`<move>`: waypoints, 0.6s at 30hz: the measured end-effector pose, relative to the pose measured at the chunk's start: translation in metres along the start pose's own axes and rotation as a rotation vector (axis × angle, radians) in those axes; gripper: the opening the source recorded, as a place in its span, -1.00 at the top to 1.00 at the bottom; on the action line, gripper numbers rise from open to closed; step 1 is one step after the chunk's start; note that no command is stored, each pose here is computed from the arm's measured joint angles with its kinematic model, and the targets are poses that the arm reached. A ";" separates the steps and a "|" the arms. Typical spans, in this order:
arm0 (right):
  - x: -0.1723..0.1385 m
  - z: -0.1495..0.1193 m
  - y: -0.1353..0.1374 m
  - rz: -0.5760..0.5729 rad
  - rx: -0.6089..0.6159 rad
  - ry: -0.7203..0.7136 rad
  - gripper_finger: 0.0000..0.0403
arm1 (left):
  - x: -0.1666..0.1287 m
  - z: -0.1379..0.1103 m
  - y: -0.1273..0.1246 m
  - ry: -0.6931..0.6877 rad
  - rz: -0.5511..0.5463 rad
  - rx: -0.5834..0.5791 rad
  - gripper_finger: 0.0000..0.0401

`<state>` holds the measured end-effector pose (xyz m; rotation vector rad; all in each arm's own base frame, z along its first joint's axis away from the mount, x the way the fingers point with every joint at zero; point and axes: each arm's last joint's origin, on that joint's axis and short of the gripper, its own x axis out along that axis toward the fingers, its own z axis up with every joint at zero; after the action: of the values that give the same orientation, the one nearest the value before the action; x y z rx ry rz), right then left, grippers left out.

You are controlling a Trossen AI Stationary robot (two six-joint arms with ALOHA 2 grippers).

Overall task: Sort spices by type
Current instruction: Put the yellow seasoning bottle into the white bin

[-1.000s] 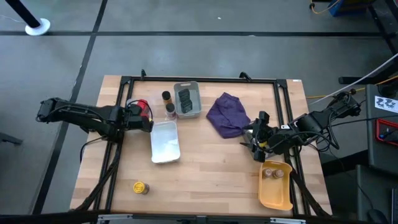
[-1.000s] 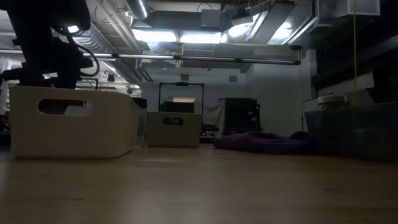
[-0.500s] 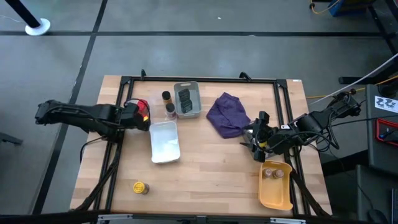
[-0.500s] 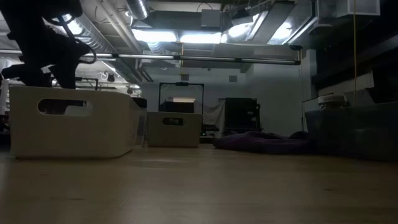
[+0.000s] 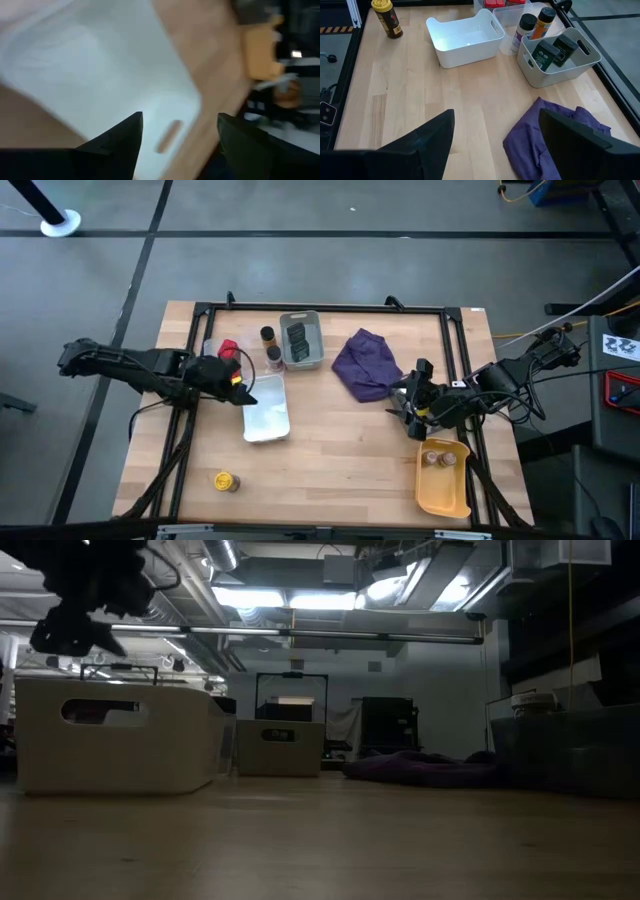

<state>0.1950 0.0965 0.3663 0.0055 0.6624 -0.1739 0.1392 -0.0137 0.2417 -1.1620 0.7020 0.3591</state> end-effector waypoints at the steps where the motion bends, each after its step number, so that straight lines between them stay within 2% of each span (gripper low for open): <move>1: 0.000 0.000 0.000 0.000 0.000 0.000 -0.43 | 0.000 -0.001 -0.003 0.004 -0.029 -0.002 -0.20; 6: 0.000 0.000 0.000 0.000 0.000 0.000 -0.43 | 0.000 -0.010 -0.015 0.038 -0.135 -0.009 -0.19; 13: 0.000 0.000 0.000 0.000 0.000 0.000 -0.43 | 0.007 -0.023 -0.045 0.022 -0.339 0.035 -0.19; 18: 0.000 0.000 0.000 0.000 0.000 0.000 -0.43 | 0.010 -0.032 -0.069 0.012 -0.328 0.120 -0.19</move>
<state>0.1950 0.0964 0.3663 0.0055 0.6624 -0.1740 0.1781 -0.0696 0.2770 -1.1424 0.5246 0.0333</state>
